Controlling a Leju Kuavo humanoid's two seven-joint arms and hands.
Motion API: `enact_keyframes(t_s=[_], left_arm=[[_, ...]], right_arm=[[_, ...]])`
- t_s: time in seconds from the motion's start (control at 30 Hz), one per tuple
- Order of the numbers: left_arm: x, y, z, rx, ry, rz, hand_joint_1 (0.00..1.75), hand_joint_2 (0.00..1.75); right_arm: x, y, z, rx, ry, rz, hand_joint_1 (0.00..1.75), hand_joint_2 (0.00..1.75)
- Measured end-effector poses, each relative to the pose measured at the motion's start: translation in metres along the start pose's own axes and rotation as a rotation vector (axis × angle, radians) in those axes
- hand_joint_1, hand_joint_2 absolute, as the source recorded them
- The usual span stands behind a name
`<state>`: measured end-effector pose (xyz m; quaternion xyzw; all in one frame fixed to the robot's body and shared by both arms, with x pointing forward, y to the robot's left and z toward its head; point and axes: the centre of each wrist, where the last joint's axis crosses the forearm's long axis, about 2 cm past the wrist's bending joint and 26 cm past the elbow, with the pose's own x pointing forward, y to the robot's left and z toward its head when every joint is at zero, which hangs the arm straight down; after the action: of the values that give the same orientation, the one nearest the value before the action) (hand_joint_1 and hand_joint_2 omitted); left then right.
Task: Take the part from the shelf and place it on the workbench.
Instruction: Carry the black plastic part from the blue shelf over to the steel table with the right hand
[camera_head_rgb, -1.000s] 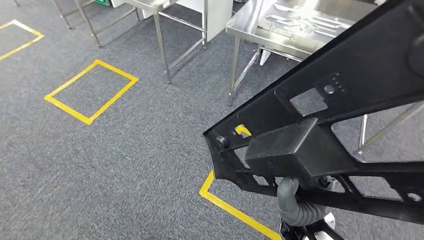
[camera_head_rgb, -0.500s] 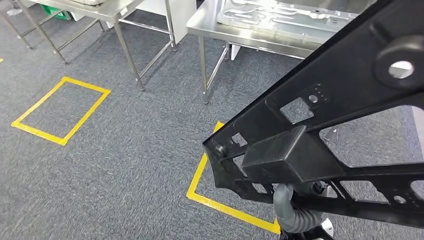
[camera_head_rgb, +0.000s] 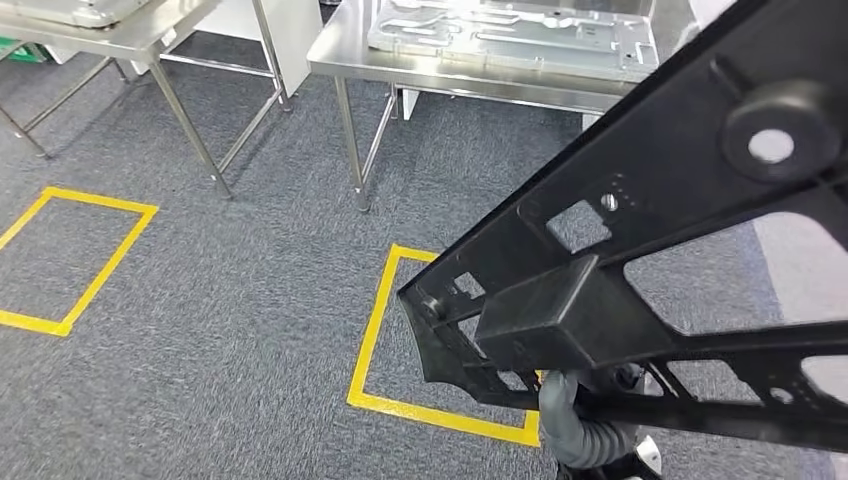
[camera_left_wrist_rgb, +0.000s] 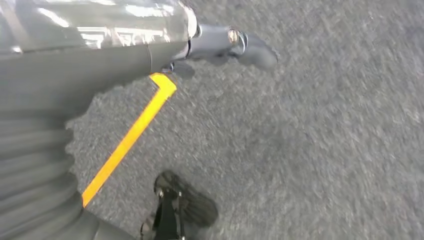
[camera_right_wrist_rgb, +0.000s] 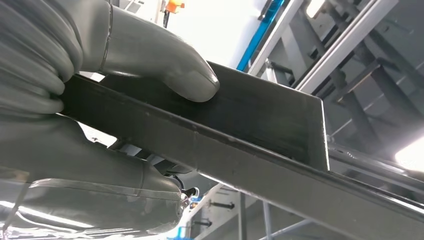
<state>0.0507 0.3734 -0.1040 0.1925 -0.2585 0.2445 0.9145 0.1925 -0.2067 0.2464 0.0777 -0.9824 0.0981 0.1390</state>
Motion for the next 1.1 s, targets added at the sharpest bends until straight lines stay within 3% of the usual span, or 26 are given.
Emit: enact_keyframes(t_s=[1.1], left_arm=[[-0.0016,0.005,-0.0003,-0.024,-0.003,0.008,0.0,1.75]], right_arm=[[-0.0062,0.0056,0.0028,0.015,0.018,0.005,1.75,1.75]])
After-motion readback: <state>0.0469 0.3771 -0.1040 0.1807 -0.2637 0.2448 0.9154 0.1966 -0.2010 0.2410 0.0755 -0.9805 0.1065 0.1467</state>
